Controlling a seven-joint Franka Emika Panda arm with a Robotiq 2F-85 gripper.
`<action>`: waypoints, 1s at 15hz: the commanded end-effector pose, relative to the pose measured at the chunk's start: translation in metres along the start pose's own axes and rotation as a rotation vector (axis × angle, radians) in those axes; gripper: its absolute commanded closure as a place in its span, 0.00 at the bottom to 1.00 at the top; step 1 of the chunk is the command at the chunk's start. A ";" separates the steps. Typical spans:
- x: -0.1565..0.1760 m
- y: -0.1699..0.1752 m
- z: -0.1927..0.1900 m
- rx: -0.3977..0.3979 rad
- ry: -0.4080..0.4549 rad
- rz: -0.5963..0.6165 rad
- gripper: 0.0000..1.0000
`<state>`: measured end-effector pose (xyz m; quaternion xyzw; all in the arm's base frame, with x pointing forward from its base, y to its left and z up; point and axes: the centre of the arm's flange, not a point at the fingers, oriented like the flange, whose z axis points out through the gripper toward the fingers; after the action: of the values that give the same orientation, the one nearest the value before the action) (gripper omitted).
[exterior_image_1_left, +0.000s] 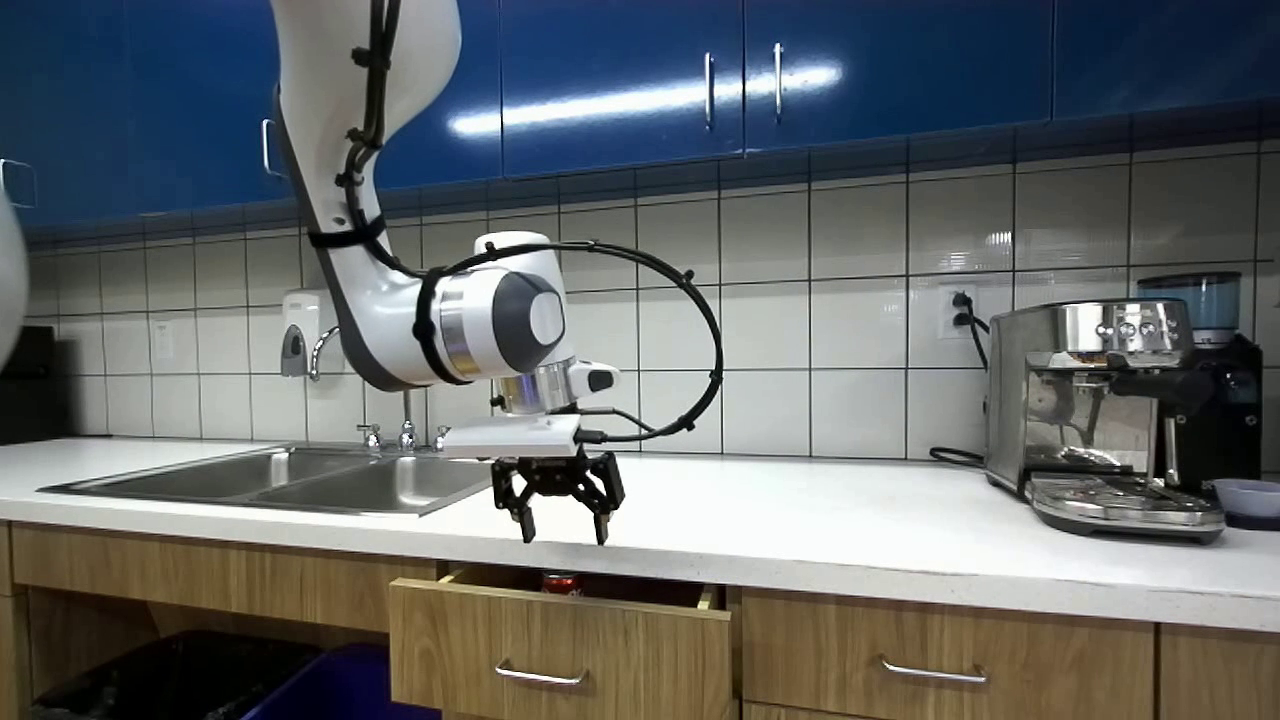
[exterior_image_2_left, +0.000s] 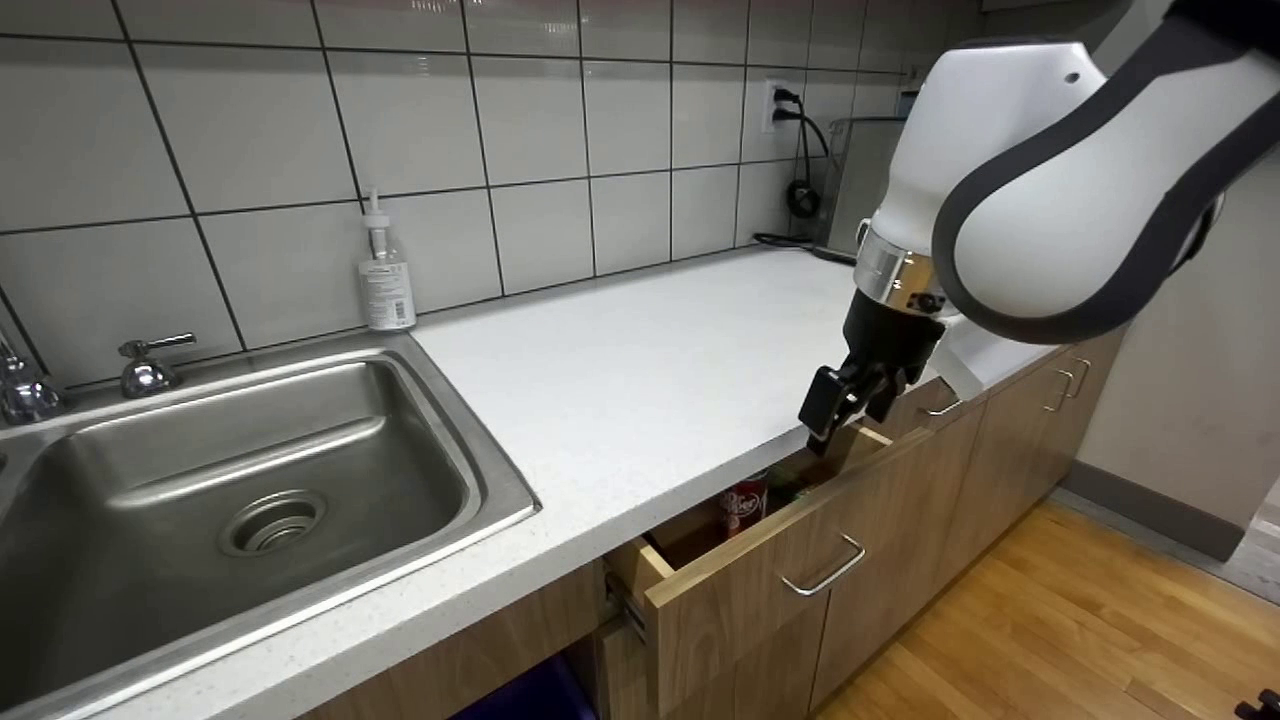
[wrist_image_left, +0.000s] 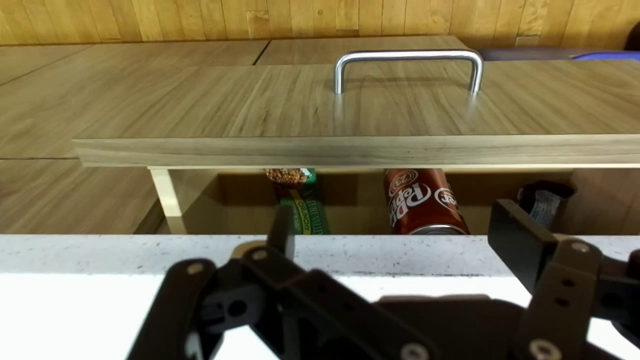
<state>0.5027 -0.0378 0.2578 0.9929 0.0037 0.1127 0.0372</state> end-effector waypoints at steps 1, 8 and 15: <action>0.012 0.009 -0.015 0.026 -0.021 -0.018 0.00; 0.015 0.010 -0.013 0.006 0.008 0.004 0.00; 0.016 0.011 -0.014 0.005 0.010 0.006 0.00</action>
<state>0.5149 -0.0476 0.2754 0.9925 0.0011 0.1176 0.0341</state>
